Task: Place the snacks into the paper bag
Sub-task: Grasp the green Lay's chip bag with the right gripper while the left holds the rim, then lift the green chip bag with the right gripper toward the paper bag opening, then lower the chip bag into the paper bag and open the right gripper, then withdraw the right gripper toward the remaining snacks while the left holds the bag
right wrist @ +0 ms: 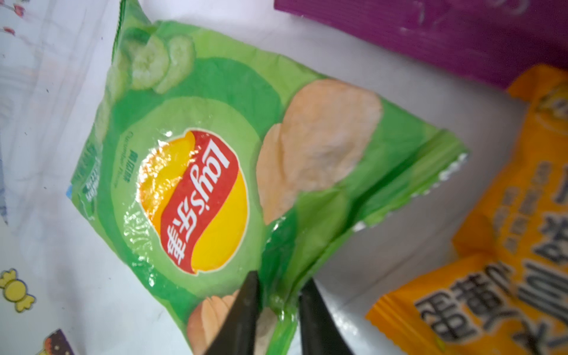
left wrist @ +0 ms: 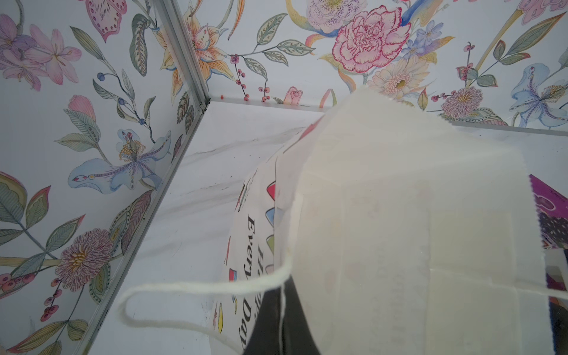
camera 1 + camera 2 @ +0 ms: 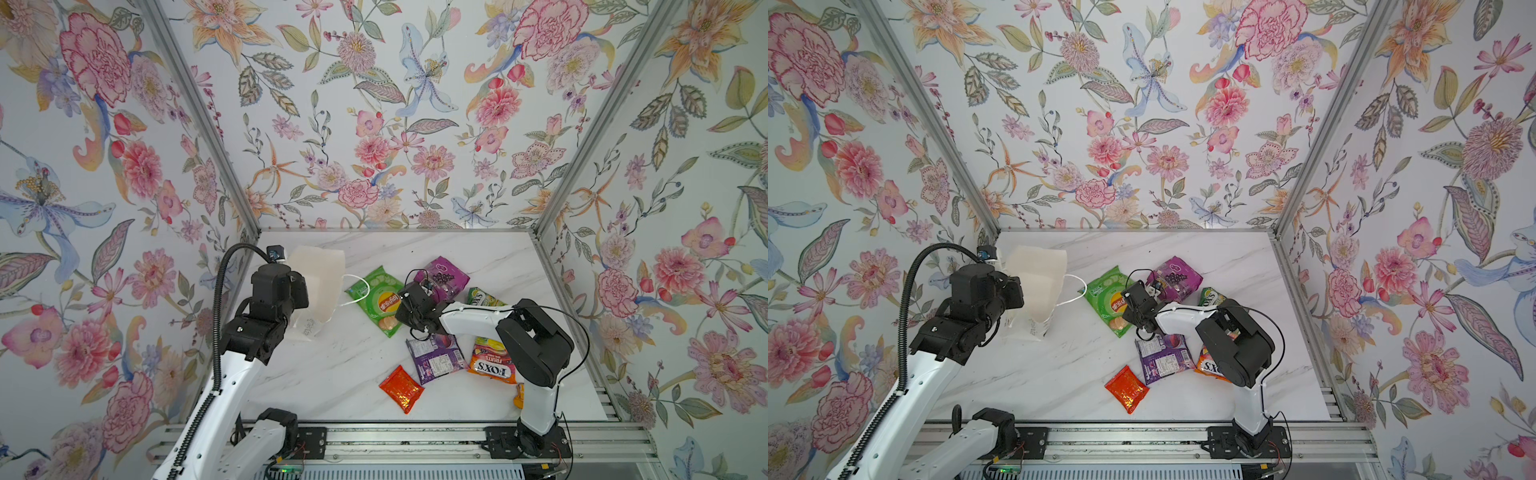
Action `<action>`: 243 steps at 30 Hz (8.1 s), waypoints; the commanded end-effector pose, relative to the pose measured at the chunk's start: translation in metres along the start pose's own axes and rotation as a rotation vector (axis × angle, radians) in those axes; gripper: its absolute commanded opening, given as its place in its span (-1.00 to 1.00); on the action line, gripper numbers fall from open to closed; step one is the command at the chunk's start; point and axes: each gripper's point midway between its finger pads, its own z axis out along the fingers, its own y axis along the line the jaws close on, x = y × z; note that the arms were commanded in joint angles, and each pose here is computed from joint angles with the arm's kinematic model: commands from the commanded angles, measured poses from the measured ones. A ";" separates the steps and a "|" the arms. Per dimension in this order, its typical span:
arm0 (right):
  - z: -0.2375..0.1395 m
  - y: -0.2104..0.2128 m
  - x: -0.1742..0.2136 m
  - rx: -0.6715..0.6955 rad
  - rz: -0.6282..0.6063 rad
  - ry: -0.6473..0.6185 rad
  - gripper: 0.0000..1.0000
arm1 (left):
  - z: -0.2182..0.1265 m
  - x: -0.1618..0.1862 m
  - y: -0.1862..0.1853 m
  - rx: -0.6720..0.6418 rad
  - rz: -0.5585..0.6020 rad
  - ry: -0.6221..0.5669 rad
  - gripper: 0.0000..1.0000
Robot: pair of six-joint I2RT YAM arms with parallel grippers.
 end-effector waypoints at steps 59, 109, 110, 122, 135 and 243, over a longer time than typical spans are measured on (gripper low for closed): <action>-0.339 0.082 -0.111 -0.545 -0.512 -0.376 -1.00 | 0.008 -0.019 -0.085 0.095 0.191 0.242 -1.00; -0.370 0.205 -0.026 -0.773 -0.789 -0.217 -1.00 | 0.009 -0.016 -0.178 0.331 0.206 0.221 -1.00; -0.368 0.205 -0.025 -0.772 -0.788 -0.213 -1.00 | 0.009 -0.015 -0.178 0.331 0.204 0.222 -1.00; -0.336 0.180 -0.037 -0.634 -0.754 -0.244 -1.00 | 0.009 -0.014 -0.174 0.318 0.210 0.213 -1.00; -0.295 0.146 -0.053 -0.410 -0.681 -0.213 -1.00 | 0.009 -0.011 -0.165 0.285 0.213 0.208 -1.00; -0.167 -0.104 -0.087 -0.079 -0.119 -0.253 0.58 | -0.002 -0.041 -0.076 0.192 0.014 -0.090 -1.00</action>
